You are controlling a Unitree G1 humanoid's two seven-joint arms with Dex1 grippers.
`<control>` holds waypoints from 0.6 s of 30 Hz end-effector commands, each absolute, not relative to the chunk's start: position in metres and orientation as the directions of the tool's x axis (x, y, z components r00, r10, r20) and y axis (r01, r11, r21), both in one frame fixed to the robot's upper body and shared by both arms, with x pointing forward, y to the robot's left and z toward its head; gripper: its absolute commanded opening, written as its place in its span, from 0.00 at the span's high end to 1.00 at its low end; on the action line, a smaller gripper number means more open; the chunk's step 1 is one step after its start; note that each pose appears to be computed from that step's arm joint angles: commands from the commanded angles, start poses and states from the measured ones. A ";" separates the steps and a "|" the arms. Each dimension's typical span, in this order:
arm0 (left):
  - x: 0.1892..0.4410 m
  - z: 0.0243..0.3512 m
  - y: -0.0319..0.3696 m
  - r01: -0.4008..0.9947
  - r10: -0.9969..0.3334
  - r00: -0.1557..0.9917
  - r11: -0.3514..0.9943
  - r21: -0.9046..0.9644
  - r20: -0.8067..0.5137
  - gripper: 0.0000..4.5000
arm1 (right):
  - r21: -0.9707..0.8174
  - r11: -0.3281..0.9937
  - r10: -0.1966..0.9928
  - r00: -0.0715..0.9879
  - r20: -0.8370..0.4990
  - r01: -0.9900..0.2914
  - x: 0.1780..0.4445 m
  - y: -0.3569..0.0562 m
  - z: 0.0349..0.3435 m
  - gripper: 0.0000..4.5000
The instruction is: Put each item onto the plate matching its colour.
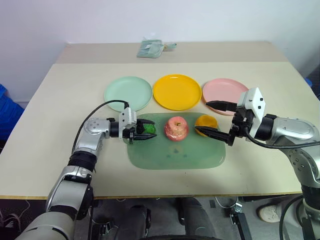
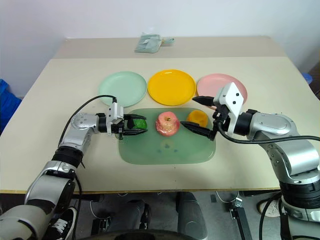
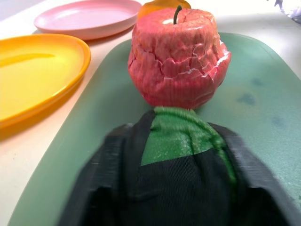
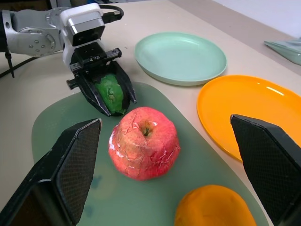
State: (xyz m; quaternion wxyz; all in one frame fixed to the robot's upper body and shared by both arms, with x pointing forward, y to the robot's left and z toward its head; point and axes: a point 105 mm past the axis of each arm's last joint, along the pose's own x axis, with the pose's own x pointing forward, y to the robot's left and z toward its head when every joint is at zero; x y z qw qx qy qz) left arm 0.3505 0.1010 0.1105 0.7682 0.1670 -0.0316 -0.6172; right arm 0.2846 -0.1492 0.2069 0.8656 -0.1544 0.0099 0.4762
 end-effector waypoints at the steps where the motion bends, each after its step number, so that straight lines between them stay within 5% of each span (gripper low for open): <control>1: 0.373 0.151 0.110 0.866 -0.924 0.381 0.364 0.344 0.021 0.57 | -0.309 0.492 0.829 0.546 -0.117 -0.814 0.283 -0.147 0.224 0.00; 7: 0.434 0.192 0.154 0.506 -0.575 0.791 0.807 0.305 0.210 0.57 | -0.320 0.507 0.824 0.559 -0.093 -0.800 0.291 -0.146 0.225 0.00; 14: 0.455 0.193 0.166 0.352 -0.398 0.893 0.909 0.225 0.209 0.57 | -0.331 0.506 0.825 0.559 -0.083 -0.796 0.294 -0.143 0.226 0.00; 15: 0.454 0.199 0.163 0.357 -0.410 0.880 0.904 0.237 0.239 0.42 | -0.327 0.506 0.825 0.558 -0.084 -0.798 0.294 -0.143 0.226 0.00; 18: 0.449 0.214 0.160 0.384 -0.446 0.841 0.891 0.244 0.307 0.16 | -0.317 0.503 0.828 0.553 -0.089 -0.804 0.292 -0.142 0.226 0.00</control>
